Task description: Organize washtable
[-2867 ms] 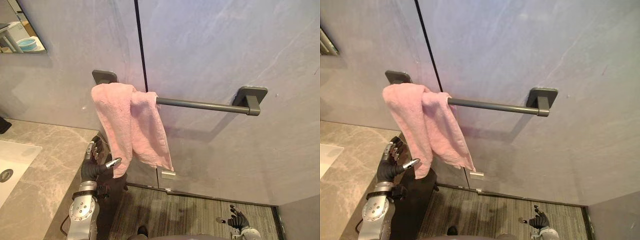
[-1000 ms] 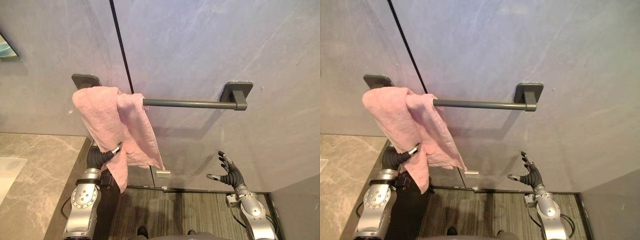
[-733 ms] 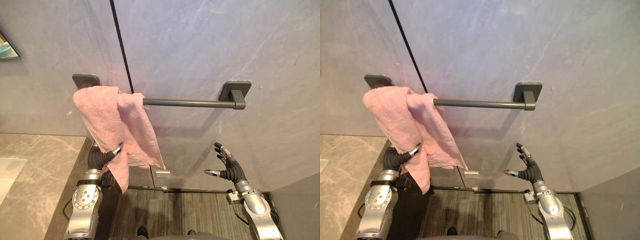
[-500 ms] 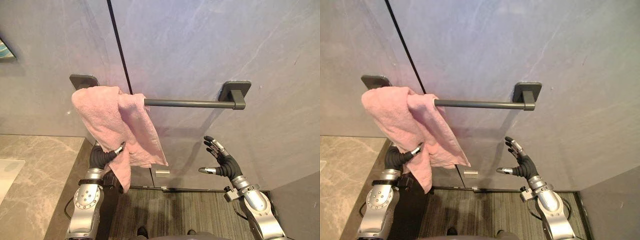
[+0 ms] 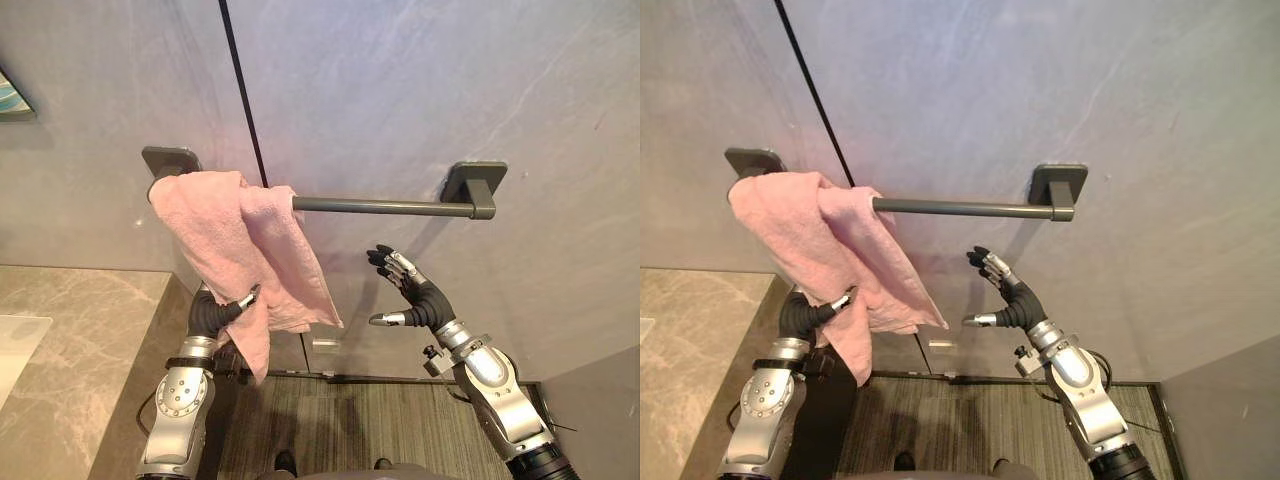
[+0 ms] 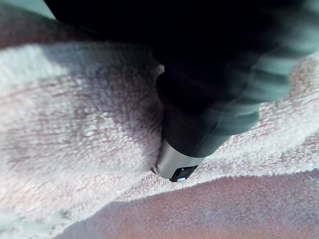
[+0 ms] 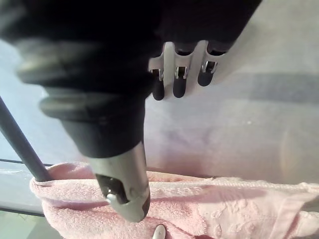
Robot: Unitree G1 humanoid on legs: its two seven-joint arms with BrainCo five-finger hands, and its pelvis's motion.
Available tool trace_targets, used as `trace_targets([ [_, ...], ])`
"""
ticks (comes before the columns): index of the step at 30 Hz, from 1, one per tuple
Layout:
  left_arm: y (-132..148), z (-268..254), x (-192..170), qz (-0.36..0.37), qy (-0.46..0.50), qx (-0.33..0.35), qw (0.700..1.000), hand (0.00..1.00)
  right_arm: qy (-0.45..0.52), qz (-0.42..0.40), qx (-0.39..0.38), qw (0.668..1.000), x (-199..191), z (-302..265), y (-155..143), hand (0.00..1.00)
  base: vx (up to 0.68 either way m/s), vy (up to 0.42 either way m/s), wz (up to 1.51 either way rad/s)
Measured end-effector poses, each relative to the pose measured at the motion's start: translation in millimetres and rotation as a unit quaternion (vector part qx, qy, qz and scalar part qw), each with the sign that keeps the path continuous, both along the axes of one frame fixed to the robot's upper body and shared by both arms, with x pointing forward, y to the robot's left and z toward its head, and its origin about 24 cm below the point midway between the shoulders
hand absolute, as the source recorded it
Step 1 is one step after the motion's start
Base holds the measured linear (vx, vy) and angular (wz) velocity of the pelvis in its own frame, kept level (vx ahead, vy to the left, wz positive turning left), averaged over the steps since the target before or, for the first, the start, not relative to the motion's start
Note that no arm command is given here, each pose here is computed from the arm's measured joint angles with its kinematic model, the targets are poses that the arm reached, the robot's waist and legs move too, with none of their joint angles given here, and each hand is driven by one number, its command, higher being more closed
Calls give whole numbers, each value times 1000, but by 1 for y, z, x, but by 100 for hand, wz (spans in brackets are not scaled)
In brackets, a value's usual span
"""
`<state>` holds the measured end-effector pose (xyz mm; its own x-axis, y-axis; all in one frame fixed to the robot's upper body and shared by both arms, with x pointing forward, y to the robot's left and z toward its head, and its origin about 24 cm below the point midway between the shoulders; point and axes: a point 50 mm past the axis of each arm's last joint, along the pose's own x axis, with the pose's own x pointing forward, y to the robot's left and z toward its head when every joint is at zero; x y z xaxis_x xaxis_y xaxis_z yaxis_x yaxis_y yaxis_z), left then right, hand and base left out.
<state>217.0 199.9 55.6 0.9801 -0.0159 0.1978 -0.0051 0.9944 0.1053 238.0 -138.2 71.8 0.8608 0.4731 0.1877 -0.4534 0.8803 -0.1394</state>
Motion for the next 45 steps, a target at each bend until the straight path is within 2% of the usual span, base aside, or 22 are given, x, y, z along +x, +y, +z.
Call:
trace_targets([
  [8, -5, 3, 5, -7, -9, -5, 1000, 100, 10, 11, 5, 1000, 12, -3, 9, 0, -7, 0, 6],
  [13, -6, 0, 8, -9, -2, -13, 1000, 100, 15, 43, 6, 999, 17, -5, 29, 0, -18, 2, 5],
  [31, -14, -2, 9, -16, -2, -31, 999, 100, -10, 76, 34, 997, 33, 13, 68, 0, -20, 5, 3],
  [32, -15, -2, 9, -16, -1, -31, 999, 100, -13, 78, 36, 996, 34, 14, 69, 100, 0, 0, 0],
  [45, -16, -5, 11, -18, 5, -31, 999, 100, -22, 76, 34, 996, 44, 22, 75, 100, -17, -1, 2],
])
